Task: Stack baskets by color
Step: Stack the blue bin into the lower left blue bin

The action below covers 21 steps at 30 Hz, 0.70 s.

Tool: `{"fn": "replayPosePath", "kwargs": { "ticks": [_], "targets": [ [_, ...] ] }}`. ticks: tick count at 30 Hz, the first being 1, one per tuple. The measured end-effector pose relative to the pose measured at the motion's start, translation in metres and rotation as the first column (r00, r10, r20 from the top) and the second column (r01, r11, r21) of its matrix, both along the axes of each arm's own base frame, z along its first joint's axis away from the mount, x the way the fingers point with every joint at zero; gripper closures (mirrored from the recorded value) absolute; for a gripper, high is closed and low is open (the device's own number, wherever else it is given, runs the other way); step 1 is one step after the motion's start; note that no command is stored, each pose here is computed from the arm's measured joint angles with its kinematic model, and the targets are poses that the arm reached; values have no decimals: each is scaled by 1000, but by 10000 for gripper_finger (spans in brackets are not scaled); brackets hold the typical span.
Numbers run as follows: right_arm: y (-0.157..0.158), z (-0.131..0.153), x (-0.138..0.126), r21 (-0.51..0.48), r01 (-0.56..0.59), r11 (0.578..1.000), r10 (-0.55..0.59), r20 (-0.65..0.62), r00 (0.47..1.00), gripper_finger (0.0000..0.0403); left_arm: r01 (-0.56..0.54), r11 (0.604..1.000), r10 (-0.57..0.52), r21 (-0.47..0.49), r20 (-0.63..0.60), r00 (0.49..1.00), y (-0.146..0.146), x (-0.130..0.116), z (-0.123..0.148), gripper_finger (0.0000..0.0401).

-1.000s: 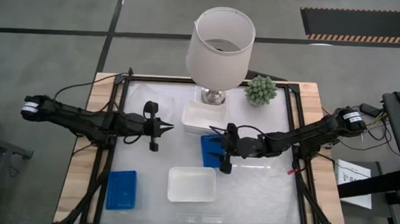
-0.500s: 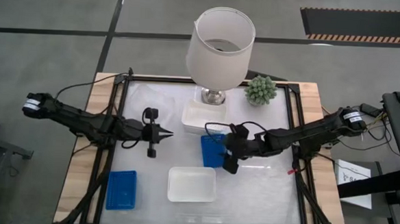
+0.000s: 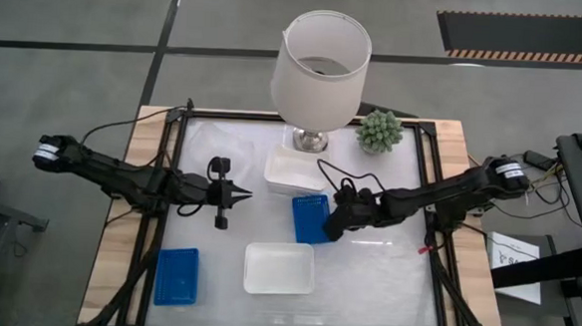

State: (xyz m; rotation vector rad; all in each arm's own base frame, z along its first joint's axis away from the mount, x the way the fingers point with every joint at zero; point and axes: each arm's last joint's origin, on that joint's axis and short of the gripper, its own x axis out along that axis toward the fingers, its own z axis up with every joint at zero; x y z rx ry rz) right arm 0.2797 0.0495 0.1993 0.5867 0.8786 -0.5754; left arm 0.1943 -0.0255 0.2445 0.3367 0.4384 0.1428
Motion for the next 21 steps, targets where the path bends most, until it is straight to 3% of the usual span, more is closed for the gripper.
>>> {"fn": "replayPosePath", "kwargs": {
  "ticks": [7,12,21],
  "targets": [
    [-8,-25,13,-9,41,999,-42,-56,998,170,0,1000,0,2,-1,1000,0,0,0,391],
    [-9,-32,21,8,43,999,-43,-25,999,178,0,1000,0,3,-2,1000,0,0,0,391],
    [-9,-31,24,16,83,996,-83,9,997,254,-1,1000,1,3,-4,1000,0,0,0,391]
  ]
}}
